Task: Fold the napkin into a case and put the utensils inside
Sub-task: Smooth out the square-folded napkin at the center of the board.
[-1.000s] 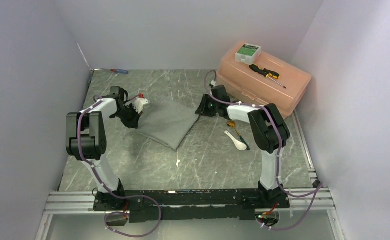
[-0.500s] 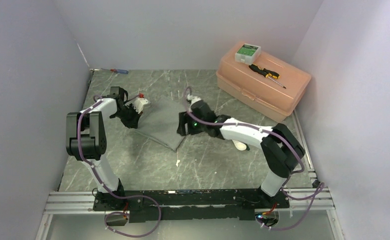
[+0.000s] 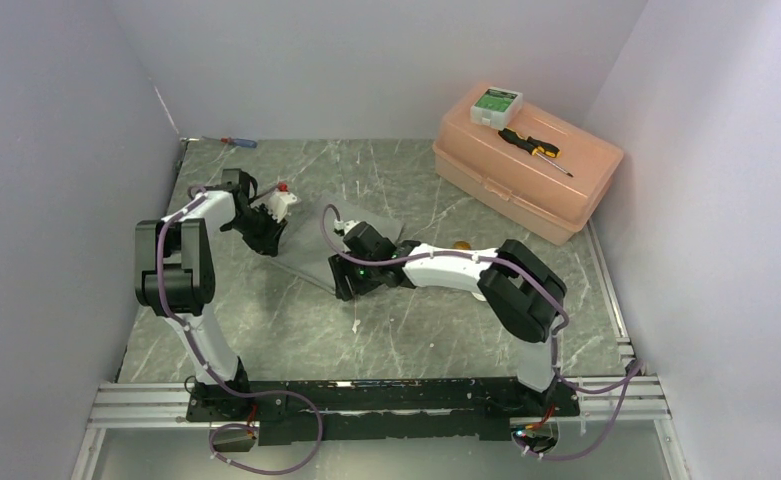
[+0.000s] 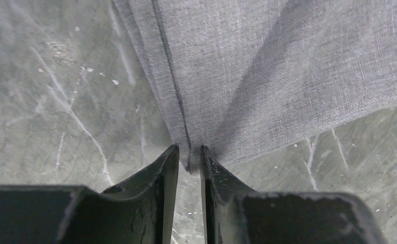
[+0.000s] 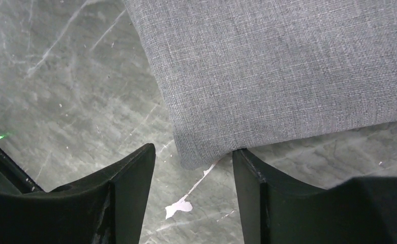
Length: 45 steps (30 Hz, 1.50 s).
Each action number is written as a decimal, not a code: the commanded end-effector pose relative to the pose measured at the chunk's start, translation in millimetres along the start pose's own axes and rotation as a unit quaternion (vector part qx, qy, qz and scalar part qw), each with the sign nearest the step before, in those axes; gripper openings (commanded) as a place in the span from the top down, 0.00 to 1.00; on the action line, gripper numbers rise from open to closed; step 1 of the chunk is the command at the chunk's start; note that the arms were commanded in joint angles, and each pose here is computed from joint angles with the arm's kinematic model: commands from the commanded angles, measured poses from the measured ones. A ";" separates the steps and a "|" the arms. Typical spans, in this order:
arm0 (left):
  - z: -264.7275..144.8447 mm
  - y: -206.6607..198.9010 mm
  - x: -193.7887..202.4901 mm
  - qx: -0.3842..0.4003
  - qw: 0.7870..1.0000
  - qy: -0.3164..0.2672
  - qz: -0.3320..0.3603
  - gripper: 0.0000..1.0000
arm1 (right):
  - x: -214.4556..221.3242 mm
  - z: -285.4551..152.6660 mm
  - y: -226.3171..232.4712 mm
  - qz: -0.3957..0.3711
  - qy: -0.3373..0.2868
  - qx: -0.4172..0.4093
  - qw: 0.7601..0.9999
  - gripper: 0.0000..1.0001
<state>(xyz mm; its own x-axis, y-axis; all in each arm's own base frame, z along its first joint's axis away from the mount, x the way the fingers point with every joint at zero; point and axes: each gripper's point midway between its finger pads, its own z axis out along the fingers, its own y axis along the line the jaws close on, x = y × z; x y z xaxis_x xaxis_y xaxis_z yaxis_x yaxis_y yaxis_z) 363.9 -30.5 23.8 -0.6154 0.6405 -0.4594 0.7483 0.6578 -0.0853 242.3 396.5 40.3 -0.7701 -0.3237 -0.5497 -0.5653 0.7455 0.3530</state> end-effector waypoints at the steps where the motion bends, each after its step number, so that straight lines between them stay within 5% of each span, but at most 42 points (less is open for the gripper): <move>1: -11.0 12.9 -17.8 -0.016 1.000 -0.019 -0.016 0.71 | -4.9 3.6 -5.5 -0.018 -0.003 0.029 0.999 0.43; 10: -45.9 33.1 -28.6 -0.047 0.997 -0.042 -0.037 0.67 | 17.8 3.7 -20.7 -0.035 0.025 0.077 0.996 0.87; 22: -38.9 2.3 -23.9 0.004 0.997 -0.052 -0.049 0.68 | 37.1 -41.8 -31.9 -0.059 0.033 0.088 0.994 0.89; 24: -38.1 -6.9 -23.1 0.017 0.997 -0.054 -0.052 0.67 | 40.9 -45.1 -29.6 -0.061 0.041 0.080 0.994 0.83; 29: -40.8 -19.9 -27.0 0.037 0.995 -0.059 -0.068 0.67 | 14.6 -44.4 -4.7 -0.078 0.043 0.035 0.995 0.43; 34: -50.6 -29.8 -35.3 0.058 0.993 -0.068 -0.081 0.67 | -71.4 -71.5 10.1 -0.118 -0.033 -0.022 0.992 0.18; 35: -50.2 -32.0 -34.9 0.061 0.992 -0.070 -0.081 0.67 | -98.1 -80.6 2.3 -0.120 -0.063 -0.026 0.990 0.03; 45: -27.6 -31.8 -11.5 0.062 0.996 -0.048 -0.052 0.67 | -280.6 -69.6 -78.7 -0.140 -0.296 0.007 0.945 0.00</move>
<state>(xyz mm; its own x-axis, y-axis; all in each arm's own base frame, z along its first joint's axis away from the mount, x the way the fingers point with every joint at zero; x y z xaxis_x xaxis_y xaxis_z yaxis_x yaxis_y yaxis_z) 331.7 -47.6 47.9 -0.7202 0.4996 -0.4813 0.6688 0.6845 -0.2903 438.5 370.0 215.9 -0.4316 -0.1762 -0.8847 -0.7048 0.6780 0.2088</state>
